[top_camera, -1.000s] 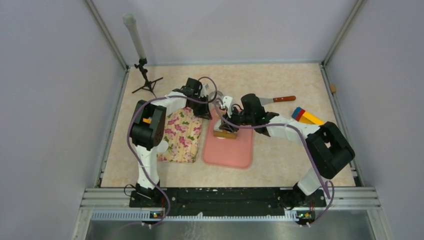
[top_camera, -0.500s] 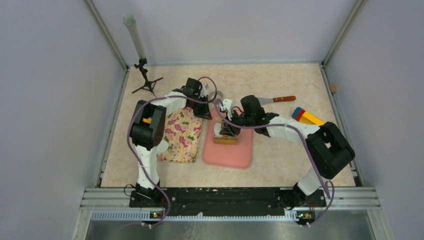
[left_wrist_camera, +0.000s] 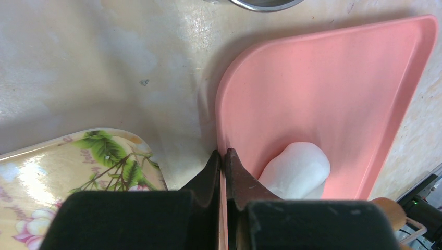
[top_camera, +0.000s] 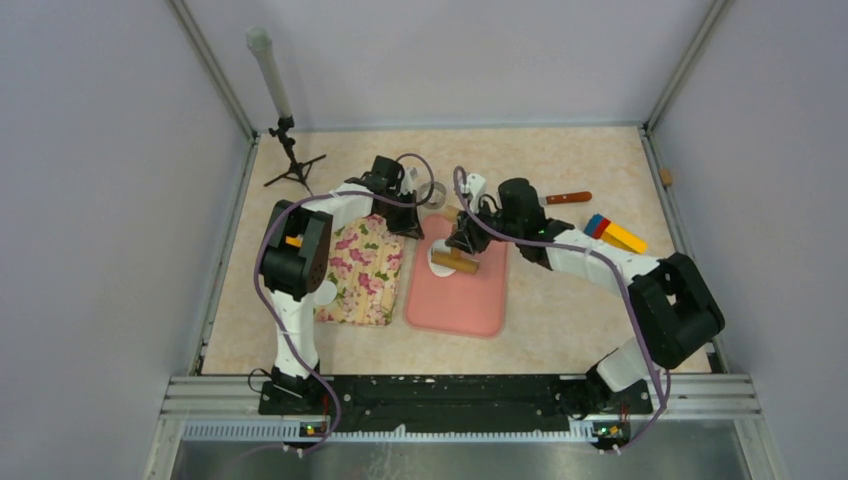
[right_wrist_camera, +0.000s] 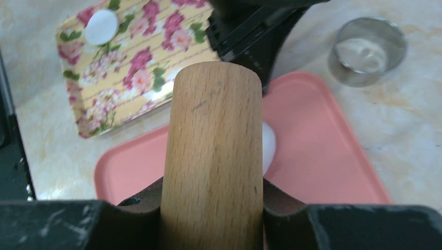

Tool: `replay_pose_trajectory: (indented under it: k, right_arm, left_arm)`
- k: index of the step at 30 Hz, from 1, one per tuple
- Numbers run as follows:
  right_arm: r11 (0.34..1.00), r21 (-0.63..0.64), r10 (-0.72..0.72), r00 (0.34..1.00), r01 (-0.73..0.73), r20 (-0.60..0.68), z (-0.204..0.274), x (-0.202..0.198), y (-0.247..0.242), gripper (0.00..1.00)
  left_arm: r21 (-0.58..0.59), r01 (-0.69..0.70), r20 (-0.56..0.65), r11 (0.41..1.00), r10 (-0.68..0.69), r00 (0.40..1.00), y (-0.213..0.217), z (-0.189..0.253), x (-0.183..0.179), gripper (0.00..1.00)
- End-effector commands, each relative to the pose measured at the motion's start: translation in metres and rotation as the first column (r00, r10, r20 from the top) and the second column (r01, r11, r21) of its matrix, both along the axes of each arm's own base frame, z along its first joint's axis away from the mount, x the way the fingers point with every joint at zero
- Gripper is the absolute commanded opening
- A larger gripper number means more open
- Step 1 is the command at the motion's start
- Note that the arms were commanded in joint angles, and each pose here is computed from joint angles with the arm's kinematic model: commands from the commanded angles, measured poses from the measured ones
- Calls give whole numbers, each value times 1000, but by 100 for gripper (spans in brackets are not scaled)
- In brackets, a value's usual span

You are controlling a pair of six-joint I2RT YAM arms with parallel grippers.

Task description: Roll out the dumpling wrappers from the dough

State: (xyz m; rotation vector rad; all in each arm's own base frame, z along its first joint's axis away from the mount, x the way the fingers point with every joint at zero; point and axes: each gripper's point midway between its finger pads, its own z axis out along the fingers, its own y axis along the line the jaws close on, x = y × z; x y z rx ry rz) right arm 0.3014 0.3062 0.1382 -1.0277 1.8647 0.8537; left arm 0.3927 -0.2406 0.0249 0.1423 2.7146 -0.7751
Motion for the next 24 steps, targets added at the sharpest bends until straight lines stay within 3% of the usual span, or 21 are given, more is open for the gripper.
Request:
replay_pose_trajectory:
  k: [1,9,24]
  right_arm:
    - [977,157,-161,981,142,113,52,43,4,0]
    - [930,218,-323,942,297,95,23,74,1,0]
    - [972,34,-235,970,233,64,-28,36,-7,0]
  left_arm:
    - [95,18,-139,995,-4,990,18,-40,-36,0]
    - [85,21,-138,996,-10,990,16,-39,-36,0]
    - [80,22,-130,997,-12,991,16,-34,-35,0]
